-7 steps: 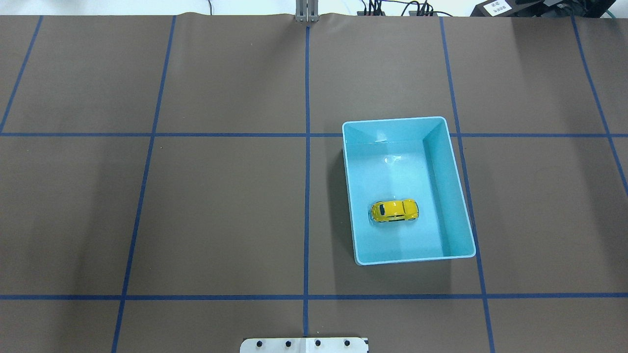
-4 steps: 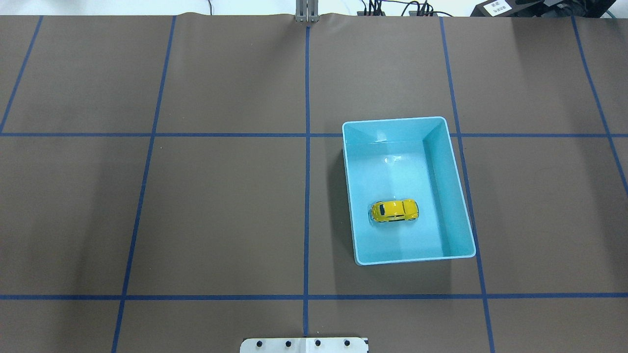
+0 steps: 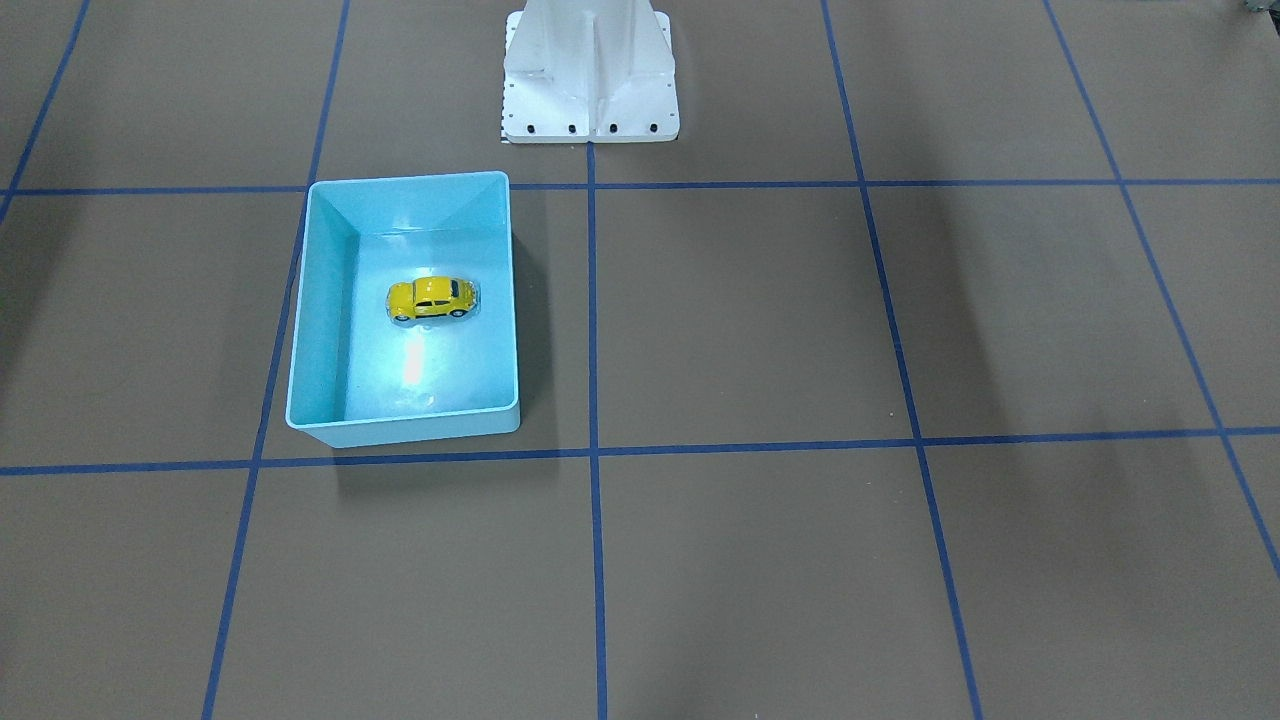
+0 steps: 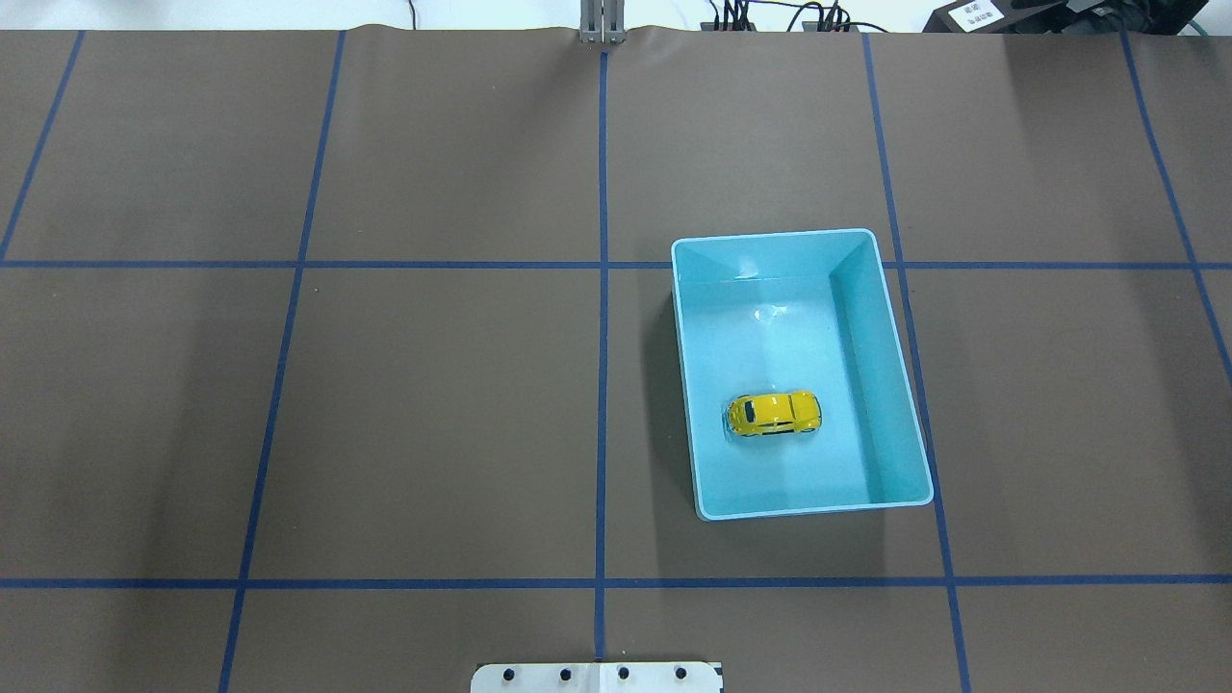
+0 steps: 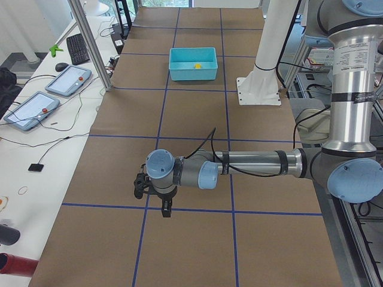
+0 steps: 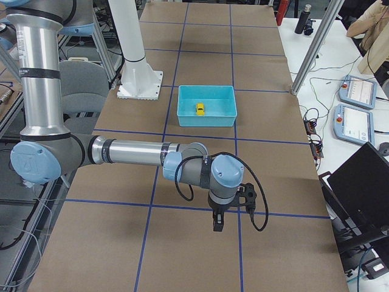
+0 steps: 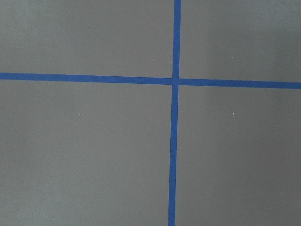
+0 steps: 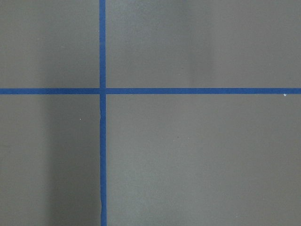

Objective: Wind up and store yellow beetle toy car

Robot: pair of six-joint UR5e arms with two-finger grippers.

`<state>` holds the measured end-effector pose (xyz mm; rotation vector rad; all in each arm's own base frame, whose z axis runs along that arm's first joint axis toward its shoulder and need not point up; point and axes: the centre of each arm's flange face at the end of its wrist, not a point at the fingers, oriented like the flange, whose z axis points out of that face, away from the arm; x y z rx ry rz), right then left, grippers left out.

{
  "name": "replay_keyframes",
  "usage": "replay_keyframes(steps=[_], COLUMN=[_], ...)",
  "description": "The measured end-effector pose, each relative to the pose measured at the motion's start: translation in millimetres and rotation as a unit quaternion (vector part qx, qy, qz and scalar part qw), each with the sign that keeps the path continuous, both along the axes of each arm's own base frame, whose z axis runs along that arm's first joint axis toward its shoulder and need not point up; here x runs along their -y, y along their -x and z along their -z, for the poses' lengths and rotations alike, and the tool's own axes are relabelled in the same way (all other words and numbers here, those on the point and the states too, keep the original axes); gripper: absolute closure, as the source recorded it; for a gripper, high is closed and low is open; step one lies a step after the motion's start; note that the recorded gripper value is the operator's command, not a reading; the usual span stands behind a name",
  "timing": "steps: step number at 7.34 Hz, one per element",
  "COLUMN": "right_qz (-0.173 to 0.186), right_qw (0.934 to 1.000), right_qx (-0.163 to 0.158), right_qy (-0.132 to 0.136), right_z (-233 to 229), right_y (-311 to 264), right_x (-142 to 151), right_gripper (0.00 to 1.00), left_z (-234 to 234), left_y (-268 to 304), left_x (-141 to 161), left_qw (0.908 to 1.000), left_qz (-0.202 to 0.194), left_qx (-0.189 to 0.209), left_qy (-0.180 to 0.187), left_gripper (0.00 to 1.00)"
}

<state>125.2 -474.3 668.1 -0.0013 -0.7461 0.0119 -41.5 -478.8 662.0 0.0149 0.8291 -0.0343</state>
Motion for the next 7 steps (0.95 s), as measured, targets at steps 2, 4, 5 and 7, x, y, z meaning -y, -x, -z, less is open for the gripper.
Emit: replay_keyframes(steps=[2,4,5,7], right_qz=[0.0,0.0,0.0,0.0], right_qw=[1.0,1.0,1.0,1.0], right_qx=[0.003,0.004,0.004,0.004], right_qy=[-0.001,-0.002,-0.003,-0.003], right_z=[0.3,1.4,1.8,1.5], right_y=[0.7,1.1,1.1,1.2], right_x=[-0.9,0.5,1.4,1.9], right_gripper=[0.0,0.0,0.0,0.0], left_z=[-0.1,4.3,5.6,4.6], left_y=[-0.1,-0.3,-0.3,-0.4], left_x=[1.2,3.9,4.2,4.5], left_qw=[1.0,1.0,1.0,1.0], left_qz=[0.0,0.001,0.002,0.003], left_qx=[0.0,-0.001,-0.001,-0.002], left_qy=[0.0,-0.003,-0.002,-0.002], left_gripper=[0.0,0.0,0.0,0.0])
